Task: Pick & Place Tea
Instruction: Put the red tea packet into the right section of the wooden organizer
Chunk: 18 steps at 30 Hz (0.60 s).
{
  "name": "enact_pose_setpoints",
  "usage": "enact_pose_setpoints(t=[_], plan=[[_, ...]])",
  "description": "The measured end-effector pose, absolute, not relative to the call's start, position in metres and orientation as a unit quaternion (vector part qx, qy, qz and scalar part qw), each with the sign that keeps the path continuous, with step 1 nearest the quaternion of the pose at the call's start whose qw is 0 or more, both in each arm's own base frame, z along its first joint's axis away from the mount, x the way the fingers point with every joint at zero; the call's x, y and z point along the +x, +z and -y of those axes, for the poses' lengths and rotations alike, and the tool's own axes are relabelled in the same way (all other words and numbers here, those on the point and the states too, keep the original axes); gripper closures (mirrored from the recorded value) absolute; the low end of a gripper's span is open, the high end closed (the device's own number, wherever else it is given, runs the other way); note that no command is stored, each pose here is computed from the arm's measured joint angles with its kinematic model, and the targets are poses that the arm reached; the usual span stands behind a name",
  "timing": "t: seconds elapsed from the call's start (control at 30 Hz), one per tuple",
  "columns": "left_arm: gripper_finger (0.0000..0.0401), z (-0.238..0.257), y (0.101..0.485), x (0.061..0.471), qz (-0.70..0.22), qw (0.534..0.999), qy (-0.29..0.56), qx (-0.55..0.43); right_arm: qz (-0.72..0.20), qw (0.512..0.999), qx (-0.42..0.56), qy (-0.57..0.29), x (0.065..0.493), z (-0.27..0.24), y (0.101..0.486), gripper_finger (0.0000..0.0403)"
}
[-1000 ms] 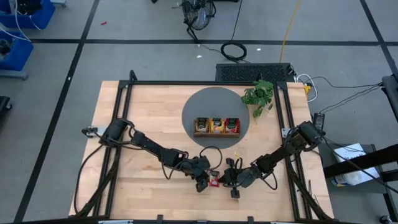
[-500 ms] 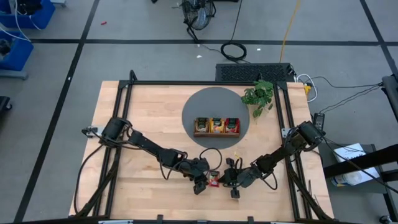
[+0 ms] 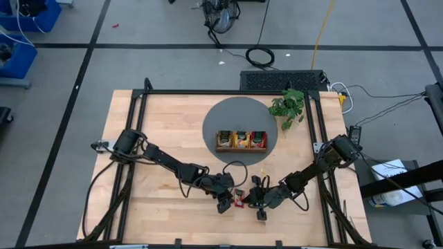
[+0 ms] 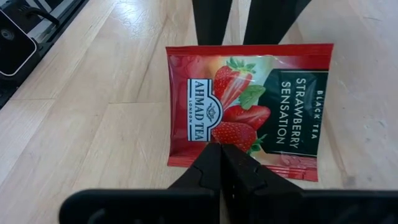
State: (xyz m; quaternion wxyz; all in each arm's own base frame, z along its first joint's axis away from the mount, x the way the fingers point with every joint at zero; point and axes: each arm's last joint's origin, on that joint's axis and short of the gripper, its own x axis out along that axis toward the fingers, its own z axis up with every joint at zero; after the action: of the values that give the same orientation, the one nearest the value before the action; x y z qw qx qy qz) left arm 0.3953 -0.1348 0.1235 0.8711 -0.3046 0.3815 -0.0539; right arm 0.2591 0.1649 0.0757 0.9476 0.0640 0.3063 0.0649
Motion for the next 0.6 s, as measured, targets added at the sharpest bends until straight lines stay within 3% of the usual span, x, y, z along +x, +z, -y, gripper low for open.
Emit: enact_pose_setpoints(t=[0.6], plan=[[0.0277, 0.1427, 0.1266, 0.3951, -0.367, 0.878, -0.074, -0.299, -0.311, 0.946, 0.063, 0.063, 0.2585, -0.1645, 0.0747, 0.0403]])
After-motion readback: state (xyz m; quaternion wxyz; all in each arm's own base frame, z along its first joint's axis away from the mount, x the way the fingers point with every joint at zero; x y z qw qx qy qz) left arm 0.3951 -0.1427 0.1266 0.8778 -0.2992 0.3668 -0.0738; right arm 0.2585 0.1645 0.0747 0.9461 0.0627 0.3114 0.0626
